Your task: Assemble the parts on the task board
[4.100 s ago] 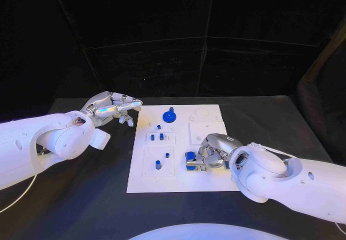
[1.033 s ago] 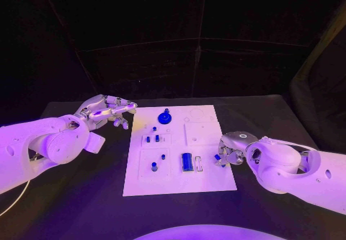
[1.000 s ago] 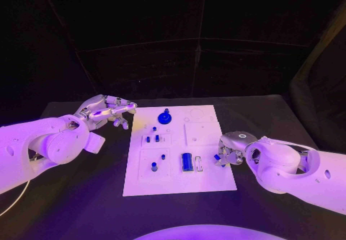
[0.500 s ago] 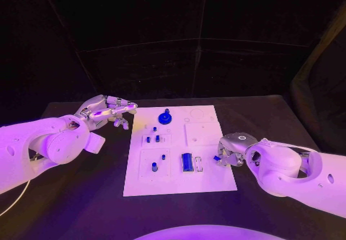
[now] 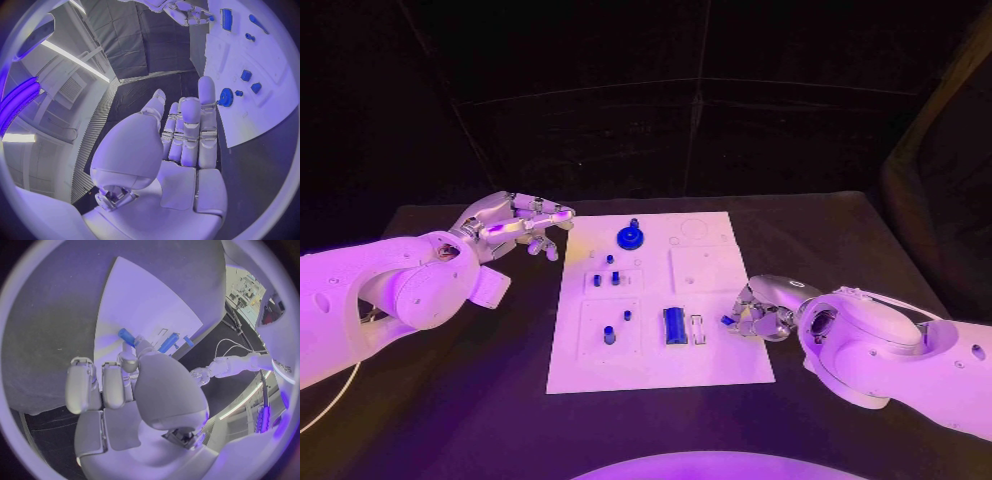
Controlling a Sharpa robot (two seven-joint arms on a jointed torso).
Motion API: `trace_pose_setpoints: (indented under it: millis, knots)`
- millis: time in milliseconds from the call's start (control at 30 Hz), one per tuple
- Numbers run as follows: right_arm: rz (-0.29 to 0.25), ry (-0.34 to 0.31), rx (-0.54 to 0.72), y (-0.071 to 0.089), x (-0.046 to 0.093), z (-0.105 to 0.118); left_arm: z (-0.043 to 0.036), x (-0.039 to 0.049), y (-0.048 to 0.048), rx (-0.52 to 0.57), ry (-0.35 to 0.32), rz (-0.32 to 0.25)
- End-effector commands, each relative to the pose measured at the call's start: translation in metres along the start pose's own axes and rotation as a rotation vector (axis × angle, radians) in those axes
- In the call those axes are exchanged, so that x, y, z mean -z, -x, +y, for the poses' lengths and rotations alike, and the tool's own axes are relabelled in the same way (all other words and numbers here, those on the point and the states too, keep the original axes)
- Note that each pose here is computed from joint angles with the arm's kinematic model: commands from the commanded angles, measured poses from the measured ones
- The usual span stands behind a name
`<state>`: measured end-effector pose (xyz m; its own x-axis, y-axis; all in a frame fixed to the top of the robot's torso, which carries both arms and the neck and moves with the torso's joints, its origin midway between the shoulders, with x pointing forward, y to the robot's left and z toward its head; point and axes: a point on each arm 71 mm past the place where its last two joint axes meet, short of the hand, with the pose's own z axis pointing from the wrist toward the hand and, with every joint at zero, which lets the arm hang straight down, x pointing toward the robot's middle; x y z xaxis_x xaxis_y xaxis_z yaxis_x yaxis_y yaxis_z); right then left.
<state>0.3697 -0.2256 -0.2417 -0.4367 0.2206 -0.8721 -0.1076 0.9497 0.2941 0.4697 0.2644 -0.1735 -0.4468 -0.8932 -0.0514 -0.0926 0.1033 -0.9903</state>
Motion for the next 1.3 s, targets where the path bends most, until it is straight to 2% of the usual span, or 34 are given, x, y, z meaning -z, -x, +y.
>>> trace_pose_setpoints:
  millis: [33, 267, 700, 900, 1300]
  knots:
    - [-0.017, -0.022, -0.121, 0.001, 0.002, 0.001, -0.0008, -0.0002, -0.0012, 0.006, -0.003, 0.011]
    - [-0.025, -0.012, -0.147, 0.001, 0.002, 0.007, -0.0009, -0.0001, -0.0017, 0.007, -0.004, 0.012]
    - [0.005, 0.009, -0.151, -0.006, -0.011, 0.025, -0.0013, 0.0001, -0.003, 0.007, -0.006, 0.015]
    - [0.03, 0.018, -0.14, -0.009, -0.014, 0.031, -0.0015, 0.0, -0.0035, 0.008, -0.006, 0.016]
    - [0.038, 0.034, -0.083, -0.011, -0.019, 0.036, -0.0016, 0.0003, -0.0041, 0.0, -0.007, 0.019]
